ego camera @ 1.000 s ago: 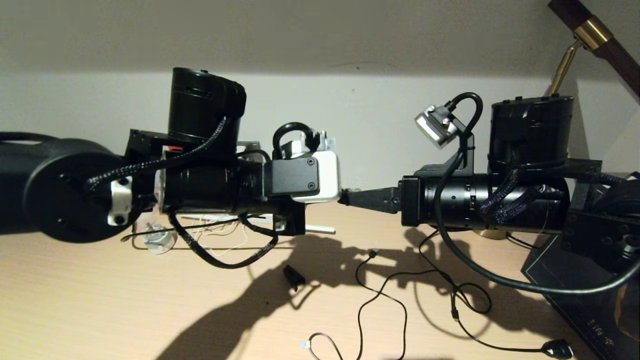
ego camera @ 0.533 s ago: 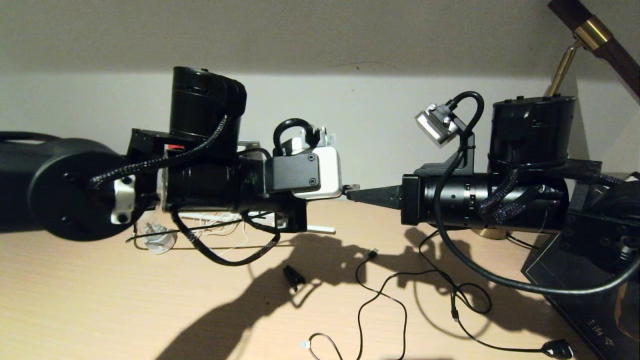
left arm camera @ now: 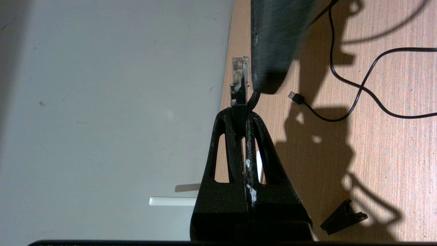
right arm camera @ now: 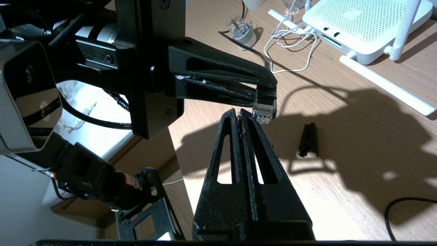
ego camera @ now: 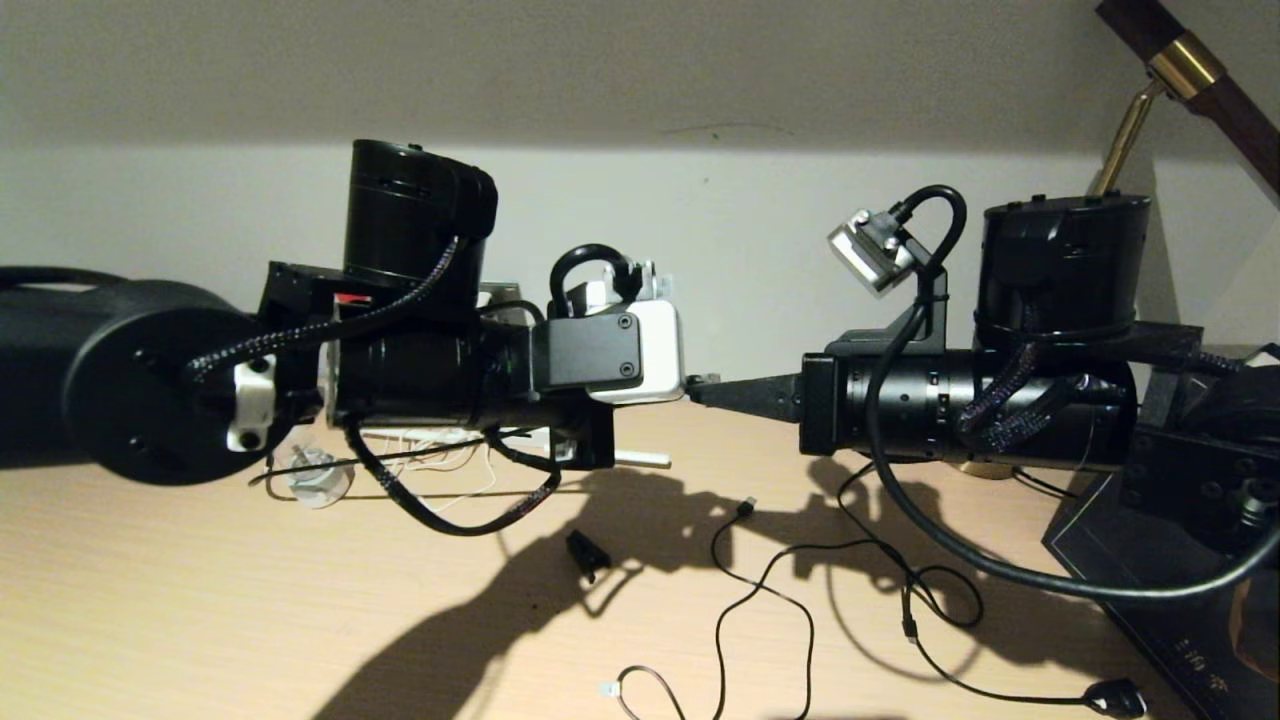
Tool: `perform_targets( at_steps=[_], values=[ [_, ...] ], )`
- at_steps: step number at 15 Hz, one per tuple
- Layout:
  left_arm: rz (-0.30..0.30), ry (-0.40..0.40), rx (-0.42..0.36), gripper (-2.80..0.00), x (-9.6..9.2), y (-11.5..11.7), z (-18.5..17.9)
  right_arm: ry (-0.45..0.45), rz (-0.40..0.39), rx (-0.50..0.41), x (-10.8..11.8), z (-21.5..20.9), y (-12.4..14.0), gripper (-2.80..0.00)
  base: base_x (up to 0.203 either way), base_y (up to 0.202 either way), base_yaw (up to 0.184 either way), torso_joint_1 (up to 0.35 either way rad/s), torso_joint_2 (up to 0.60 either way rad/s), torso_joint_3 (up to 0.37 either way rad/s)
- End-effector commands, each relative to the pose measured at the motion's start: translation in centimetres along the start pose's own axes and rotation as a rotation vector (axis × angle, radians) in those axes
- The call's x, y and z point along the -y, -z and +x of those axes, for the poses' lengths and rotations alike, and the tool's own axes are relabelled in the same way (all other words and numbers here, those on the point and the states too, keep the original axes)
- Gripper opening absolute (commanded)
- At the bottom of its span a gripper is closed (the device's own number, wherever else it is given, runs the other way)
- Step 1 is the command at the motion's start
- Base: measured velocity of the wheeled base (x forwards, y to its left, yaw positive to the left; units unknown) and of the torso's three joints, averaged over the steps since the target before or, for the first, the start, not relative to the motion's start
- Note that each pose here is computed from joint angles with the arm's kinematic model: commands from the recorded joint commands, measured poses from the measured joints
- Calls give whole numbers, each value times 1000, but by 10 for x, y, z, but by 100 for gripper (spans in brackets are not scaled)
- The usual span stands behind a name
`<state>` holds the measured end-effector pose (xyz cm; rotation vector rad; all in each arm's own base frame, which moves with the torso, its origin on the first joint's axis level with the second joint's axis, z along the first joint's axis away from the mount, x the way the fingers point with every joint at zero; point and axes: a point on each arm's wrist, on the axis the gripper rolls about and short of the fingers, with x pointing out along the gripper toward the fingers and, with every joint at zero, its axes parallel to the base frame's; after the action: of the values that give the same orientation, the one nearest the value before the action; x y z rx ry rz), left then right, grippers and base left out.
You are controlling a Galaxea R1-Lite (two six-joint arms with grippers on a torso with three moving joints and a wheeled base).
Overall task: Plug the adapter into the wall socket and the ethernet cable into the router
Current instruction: Hand it to the other hand
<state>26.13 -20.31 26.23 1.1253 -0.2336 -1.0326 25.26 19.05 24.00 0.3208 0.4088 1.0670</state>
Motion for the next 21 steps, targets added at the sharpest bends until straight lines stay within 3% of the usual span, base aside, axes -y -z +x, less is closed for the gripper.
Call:
perform_targets(
  at_steps=[1, 14, 15, 21],
  values=[
    [6, 0, 1, -280, 0, 0, 0, -3, 2, -2, -1, -2, 1, 0, 0, 0, 0, 0, 0, 0],
    [8, 9, 3, -280, 3, -1, 0, 18, 4, 16, 2, 5, -3, 0, 0, 0, 0, 0, 0, 0],
    [7, 11, 3, -280, 3, 0, 1, 19, 4, 16, 2, 5, -3, -280, 0, 0, 0, 0, 0, 0],
    [13, 1, 16, -280, 3, -3, 4, 25, 5, 18, 3, 6, -3, -280, 0, 0, 0, 0, 0, 0]
  ],
)
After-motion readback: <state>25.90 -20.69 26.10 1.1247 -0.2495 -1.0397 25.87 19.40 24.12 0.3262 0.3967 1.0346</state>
